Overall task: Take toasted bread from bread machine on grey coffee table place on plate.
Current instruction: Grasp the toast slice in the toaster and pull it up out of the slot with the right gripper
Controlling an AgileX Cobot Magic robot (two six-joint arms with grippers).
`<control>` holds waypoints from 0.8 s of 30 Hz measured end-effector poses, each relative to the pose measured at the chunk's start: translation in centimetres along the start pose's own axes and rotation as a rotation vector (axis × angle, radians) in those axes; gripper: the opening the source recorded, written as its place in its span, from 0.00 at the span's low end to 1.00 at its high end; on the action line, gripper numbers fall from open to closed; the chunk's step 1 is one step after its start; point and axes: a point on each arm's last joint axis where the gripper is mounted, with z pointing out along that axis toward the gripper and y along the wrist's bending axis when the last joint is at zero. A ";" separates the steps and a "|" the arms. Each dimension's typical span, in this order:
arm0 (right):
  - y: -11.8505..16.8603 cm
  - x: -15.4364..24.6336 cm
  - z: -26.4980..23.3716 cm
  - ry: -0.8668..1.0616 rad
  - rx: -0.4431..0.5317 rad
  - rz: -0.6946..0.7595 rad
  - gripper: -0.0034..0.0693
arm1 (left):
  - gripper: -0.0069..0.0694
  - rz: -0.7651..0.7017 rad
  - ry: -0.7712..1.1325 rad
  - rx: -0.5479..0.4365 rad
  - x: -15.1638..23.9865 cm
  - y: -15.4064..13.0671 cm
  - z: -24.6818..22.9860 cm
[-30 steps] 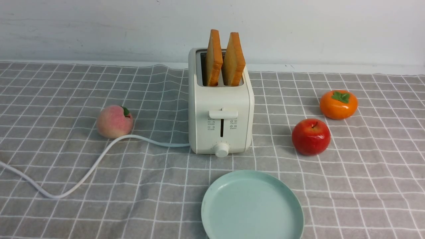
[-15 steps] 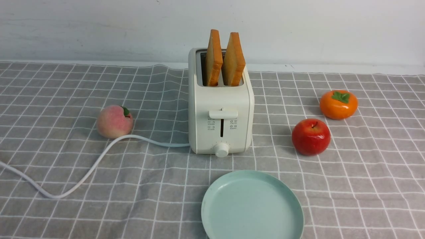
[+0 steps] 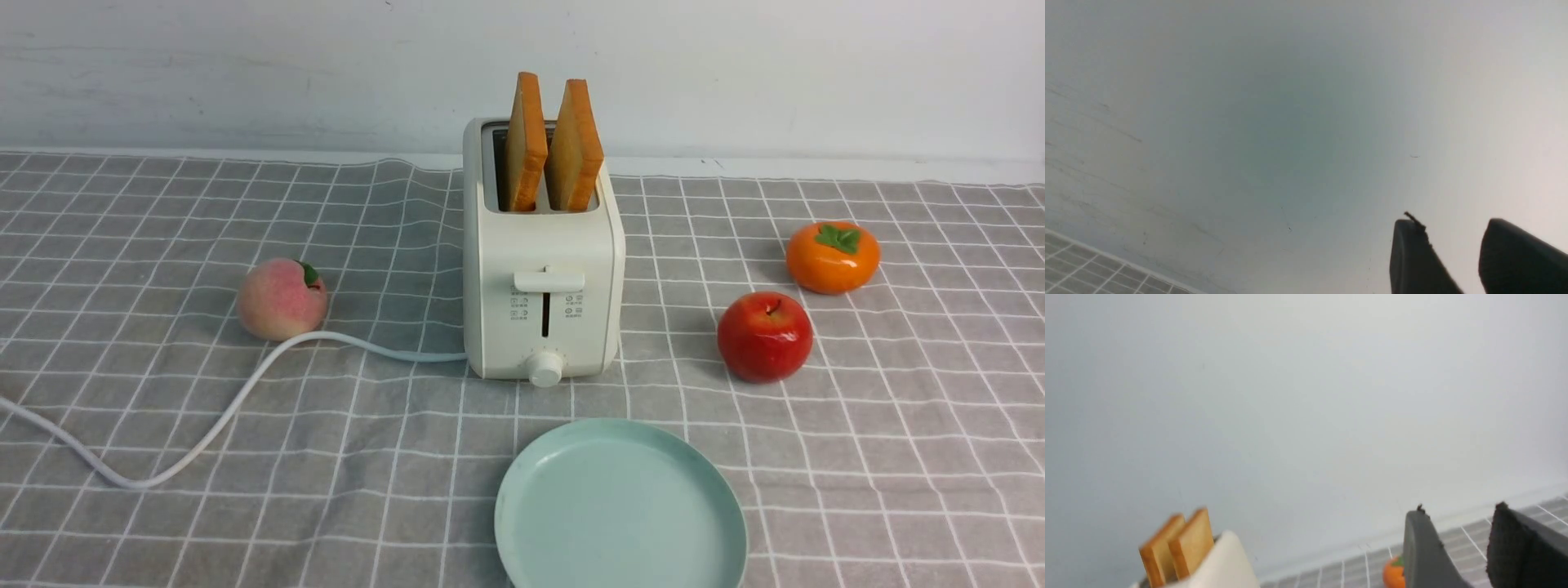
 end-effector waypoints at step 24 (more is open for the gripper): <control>5.7 -10.2 8.4 0.584 0.031 -0.133 0.38 | 0.40 -0.093 0.900 -0.352 -2.2 -5.5 20.0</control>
